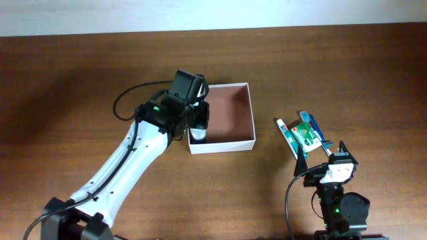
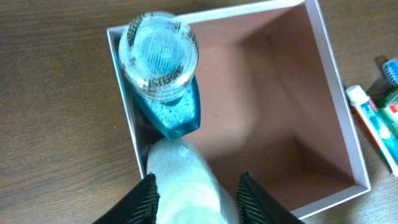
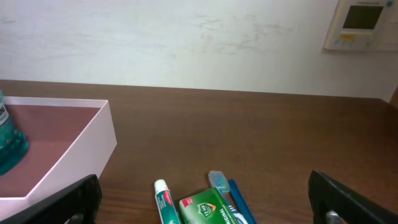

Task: Pack container
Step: 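Lower the soap bottle into the box beside the mouthwash and release, then withdraw the left gripper up and to the left of the box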

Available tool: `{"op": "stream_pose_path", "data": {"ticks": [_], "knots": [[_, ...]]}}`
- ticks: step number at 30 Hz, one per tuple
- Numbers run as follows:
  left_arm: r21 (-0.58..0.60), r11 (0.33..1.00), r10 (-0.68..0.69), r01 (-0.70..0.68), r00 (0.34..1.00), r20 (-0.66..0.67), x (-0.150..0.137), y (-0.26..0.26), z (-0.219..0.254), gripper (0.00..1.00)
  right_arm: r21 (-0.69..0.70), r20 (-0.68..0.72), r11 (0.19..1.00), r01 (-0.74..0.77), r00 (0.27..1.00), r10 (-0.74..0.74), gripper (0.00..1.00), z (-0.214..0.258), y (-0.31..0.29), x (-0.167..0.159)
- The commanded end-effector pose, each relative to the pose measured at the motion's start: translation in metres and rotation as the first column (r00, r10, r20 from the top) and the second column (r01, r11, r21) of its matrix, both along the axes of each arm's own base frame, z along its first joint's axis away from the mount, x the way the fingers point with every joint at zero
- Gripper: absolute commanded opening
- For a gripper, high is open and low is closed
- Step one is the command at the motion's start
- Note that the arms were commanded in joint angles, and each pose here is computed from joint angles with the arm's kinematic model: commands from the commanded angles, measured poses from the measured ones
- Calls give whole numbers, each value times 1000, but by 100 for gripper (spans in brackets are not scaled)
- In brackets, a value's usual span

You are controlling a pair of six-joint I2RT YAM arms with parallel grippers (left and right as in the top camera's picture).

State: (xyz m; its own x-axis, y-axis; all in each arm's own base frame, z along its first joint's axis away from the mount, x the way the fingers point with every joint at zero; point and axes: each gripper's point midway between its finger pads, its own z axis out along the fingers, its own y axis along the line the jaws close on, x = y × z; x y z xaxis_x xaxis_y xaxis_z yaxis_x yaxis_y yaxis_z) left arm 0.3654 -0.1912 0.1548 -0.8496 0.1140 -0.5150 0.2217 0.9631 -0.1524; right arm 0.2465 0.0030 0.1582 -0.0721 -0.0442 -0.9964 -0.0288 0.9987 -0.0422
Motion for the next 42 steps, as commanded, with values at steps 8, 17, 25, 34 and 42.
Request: {"op": "stream_pose_path", "data": {"ticks": [8,17,25,34,42], "knots": [[6,1000,-9,9,1000,12,0,-1,3,48,2,1,1000,-18,1000,18,99,-1,4,0],[-21,1000,-4,5,997,74,-10,6,38,47,2,1,1000,-18,1000,18,99,-1,4,0],[-14,993,115,-116,952,285,-16,43,107,47,2,1,1000,-18,1000,18,99,-1,4,0],[-44,833,530,-552,773,348,-6,149,126,47,2,1,1000,-18,1000,18,99,-1,4,0],[-56,753,645,-656,717,266,4,200,105,48,2,1,1000,-18,1000,18,99,-1,4,0]]}}
